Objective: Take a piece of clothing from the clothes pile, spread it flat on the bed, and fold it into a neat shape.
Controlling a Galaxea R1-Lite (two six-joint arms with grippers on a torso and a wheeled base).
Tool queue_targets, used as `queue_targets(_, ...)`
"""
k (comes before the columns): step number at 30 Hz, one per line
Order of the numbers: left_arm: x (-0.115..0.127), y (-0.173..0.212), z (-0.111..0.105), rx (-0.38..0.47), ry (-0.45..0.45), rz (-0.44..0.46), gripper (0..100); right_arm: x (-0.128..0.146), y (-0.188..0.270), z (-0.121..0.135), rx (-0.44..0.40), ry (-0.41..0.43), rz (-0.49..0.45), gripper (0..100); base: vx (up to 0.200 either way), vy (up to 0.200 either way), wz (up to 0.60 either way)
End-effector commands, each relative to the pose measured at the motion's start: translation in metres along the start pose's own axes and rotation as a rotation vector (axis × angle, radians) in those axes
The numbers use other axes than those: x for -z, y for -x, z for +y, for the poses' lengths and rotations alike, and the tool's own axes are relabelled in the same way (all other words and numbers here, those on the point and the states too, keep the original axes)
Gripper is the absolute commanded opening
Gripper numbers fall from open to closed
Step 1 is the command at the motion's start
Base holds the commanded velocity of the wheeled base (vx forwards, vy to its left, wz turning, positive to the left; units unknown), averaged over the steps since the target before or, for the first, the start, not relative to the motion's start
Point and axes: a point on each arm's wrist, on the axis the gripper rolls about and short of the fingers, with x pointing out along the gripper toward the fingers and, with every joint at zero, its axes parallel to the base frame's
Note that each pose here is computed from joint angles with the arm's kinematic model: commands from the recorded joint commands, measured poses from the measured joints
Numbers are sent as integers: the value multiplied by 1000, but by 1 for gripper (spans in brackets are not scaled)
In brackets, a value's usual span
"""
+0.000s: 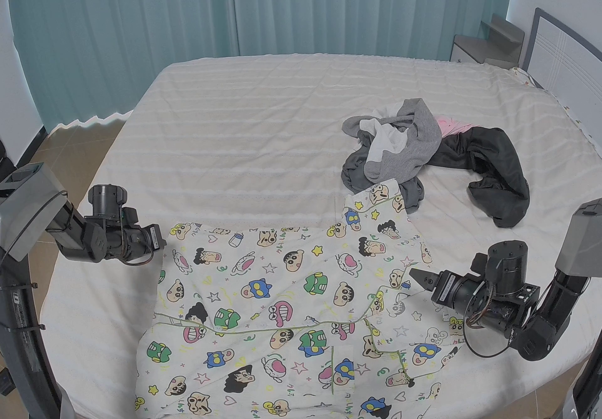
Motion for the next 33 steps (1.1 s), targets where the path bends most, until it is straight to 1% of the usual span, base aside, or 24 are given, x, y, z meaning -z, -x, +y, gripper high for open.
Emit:
queue_targets(1,15,33,-5,46,3,26,0,2,0,0,3,2,6,100,0,0,0)
queue_targets(2,18,36,-6,57,1,22,100,2,1,-1,4,2,8,100,0,0,0)
queue_targets(6,36,50,-6,104,-8,15,100,4,2,-2,7,6,19,100,0,0,0)
queue_targets(9,46,52,-4,104,-25,27,100,4,3,-1,6,8,17,100,0,0,0)
queue_targets(11,48,52,-4,105,-27,30,100,4,3,-1,7,8,19,100,0,0,0)
queue_targets(12,56,52,-2,102,-37,57,100,4,3,-1,7,8,19,100,0,0,0)
queue_targets(18,62,49,-5,121,-39,78,100,5,3,-1,7,9,20,100,0,0,0)
queue_targets(22,69,43,-4,121,-34,109,100,5,3,-1,7,9,20,100,0,0,0)
queue_targets(27,76,40,-1,119,-29,121,100,5,3,-2,6,8,21,100,0,0,0)
queue_targets(31,89,37,3,116,-14,142,100,5,3,-2,4,7,22,100,0,0,0)
queue_targets(33,94,37,5,133,-9,149,100,5,3,-2,4,7,22,100,0,0,0)
